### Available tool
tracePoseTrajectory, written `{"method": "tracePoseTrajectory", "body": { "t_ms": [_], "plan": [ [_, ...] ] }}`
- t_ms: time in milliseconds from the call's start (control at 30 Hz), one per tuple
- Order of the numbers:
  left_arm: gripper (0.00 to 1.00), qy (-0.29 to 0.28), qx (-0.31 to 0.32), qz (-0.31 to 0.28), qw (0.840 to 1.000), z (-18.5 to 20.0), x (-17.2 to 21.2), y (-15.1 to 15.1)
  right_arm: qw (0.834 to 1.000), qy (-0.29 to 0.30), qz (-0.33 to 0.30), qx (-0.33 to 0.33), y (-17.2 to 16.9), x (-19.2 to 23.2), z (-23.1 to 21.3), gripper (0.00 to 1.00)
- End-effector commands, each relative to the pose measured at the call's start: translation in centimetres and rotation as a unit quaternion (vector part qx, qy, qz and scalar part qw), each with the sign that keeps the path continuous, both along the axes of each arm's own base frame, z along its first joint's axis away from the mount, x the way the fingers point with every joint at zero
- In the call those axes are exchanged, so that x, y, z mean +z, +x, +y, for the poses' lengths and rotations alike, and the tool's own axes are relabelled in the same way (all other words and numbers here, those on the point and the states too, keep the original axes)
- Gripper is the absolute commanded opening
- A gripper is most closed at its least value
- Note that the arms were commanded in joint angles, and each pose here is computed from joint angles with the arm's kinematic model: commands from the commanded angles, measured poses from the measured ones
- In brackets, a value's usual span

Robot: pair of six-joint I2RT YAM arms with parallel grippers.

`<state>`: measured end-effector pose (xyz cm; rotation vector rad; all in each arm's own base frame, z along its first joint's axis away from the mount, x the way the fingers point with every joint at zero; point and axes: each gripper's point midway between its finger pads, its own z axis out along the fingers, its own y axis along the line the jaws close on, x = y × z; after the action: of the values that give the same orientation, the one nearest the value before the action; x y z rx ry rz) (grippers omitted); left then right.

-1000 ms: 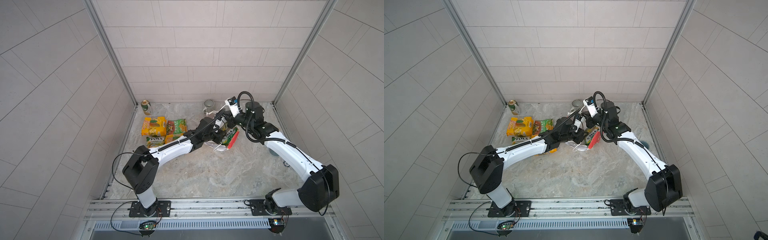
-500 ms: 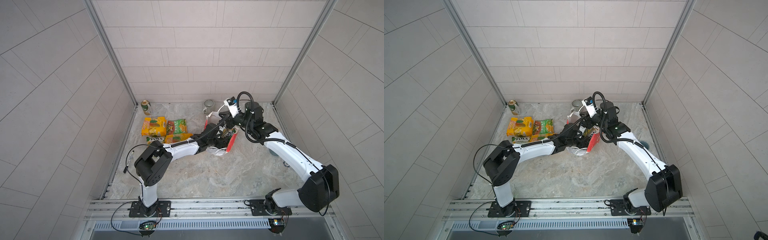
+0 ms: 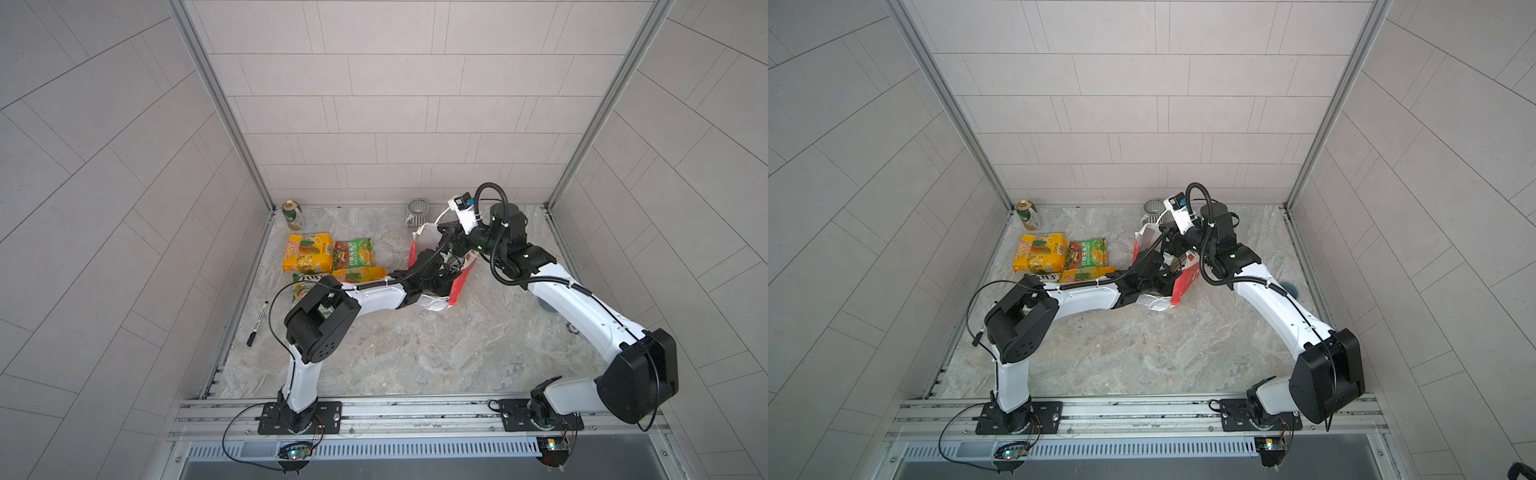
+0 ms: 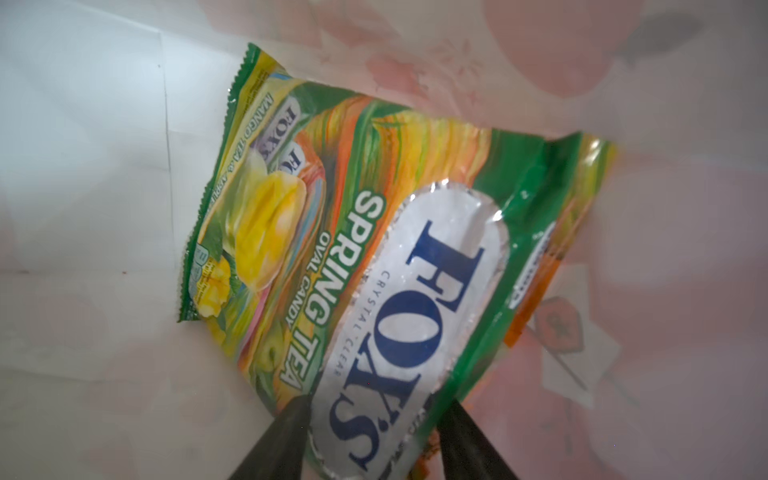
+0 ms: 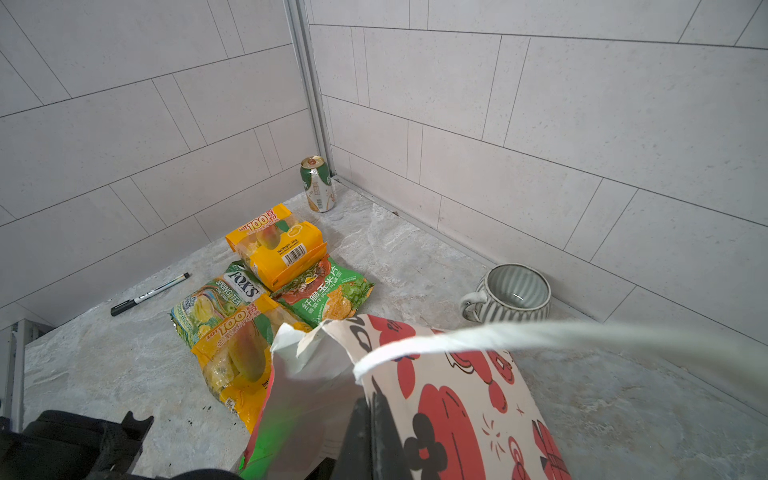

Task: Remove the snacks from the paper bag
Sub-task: 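Lower the left gripper into the bag and grasp the green Fox's packet, then lift the green Fox's packet out of the bag with the left gripper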

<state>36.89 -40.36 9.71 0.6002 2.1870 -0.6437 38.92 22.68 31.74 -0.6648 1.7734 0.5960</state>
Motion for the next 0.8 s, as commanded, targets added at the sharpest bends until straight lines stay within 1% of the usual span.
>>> {"method": "tracePoseTrajectory", "body": {
  "t_ms": [0,33,67,167,267,333,767],
  "plan": [
    [0.39,0.005,0.017,-0.013,1.0,0.0,-0.2,1.3,0.999,0.021,-0.041,0.02,-0.6,2.8,0.8,0.03],
    [0.33,0.002,0.017,-0.014,1.0,0.0,-0.1,1.4,0.999,0.02,-0.041,0.018,-0.5,2.8,0.8,0.03],
    [0.3,0.0,0.018,-0.017,1.0,0.1,0.0,1.5,0.999,0.02,-0.041,0.018,-0.5,2.8,0.8,0.03],
    [0.21,0.002,0.026,-0.026,0.999,0.5,0.4,1.8,0.999,0.019,-0.04,0.017,-0.4,2.7,0.7,0.03],
    [0.18,-0.003,0.028,-0.033,0.999,0.8,1.2,1.8,0.999,0.019,-0.039,0.016,-0.5,2.7,0.7,0.03],
    [0.1,-0.005,0.029,-0.04,0.999,1.1,1.9,1.7,0.999,0.017,-0.039,0.016,-0.5,2.6,0.7,0.03],
    [0.0,-0.02,0.032,-0.086,0.996,3.9,8.8,-0.3,0.999,0.011,-0.038,0.009,-0.4,2.4,0.4,0.03]
  ]
}}
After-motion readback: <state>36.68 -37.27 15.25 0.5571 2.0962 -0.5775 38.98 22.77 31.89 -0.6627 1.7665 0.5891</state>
